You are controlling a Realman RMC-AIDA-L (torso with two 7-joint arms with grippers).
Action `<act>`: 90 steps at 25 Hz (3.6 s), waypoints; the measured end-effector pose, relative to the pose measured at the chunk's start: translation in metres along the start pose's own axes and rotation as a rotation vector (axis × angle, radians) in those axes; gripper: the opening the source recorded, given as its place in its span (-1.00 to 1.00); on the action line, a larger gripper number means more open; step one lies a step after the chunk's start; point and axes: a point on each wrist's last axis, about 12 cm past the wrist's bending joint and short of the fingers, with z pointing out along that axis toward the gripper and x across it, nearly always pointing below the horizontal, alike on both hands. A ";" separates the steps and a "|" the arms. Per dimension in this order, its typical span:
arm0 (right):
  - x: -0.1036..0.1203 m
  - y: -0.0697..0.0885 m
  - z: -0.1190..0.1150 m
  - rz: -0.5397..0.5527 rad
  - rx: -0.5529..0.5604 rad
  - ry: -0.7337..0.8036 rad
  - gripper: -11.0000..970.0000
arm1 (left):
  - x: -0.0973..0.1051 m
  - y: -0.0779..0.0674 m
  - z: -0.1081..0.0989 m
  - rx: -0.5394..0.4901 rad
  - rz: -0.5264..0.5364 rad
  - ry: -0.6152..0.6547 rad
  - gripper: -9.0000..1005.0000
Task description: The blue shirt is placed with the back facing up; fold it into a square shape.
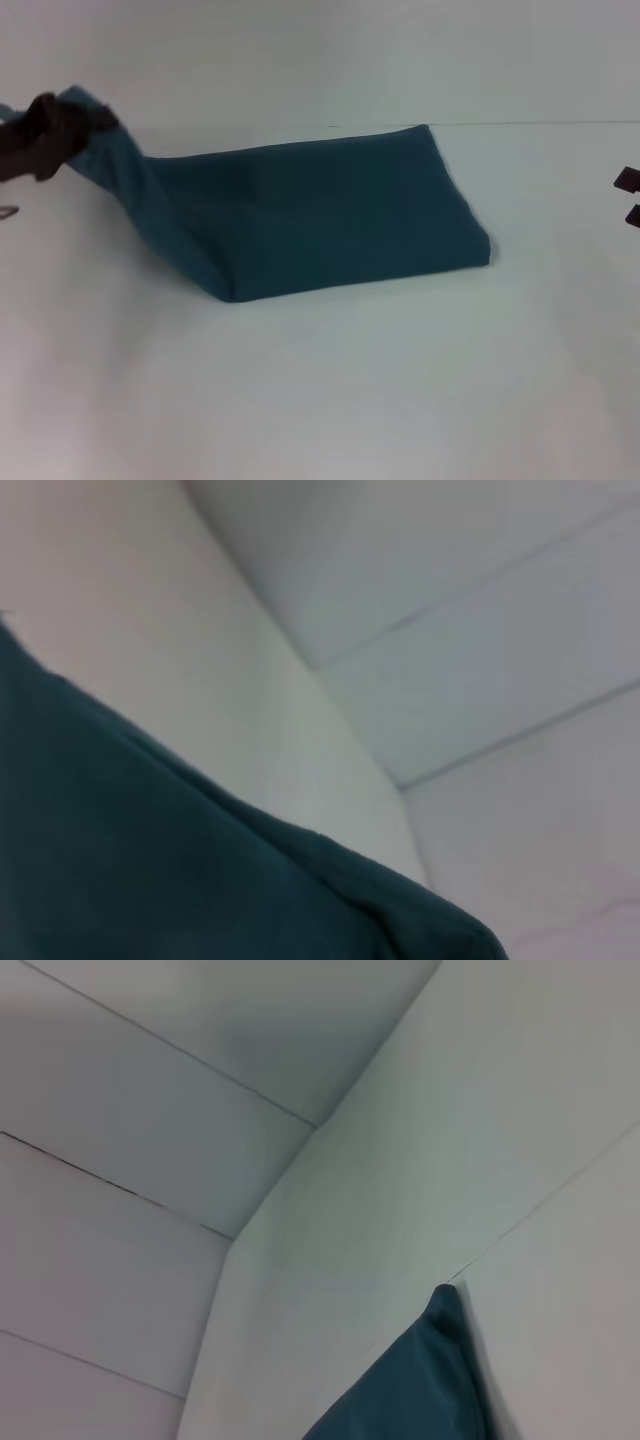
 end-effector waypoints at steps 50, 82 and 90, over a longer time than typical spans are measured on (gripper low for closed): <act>0.009 -0.005 -0.001 0.026 0.008 0.007 0.78 | 0.094 -0.114 0.192 0.137 0.325 0.240 -0.83; -0.073 0.053 0.028 -0.232 0.184 0.350 0.77 | 0.076 -0.025 0.046 0.348 -0.159 0.124 0.72; -0.086 0.103 0.084 -0.419 0.335 0.476 0.77 | 0.099 -0.007 0.023 0.304 -0.167 0.259 0.81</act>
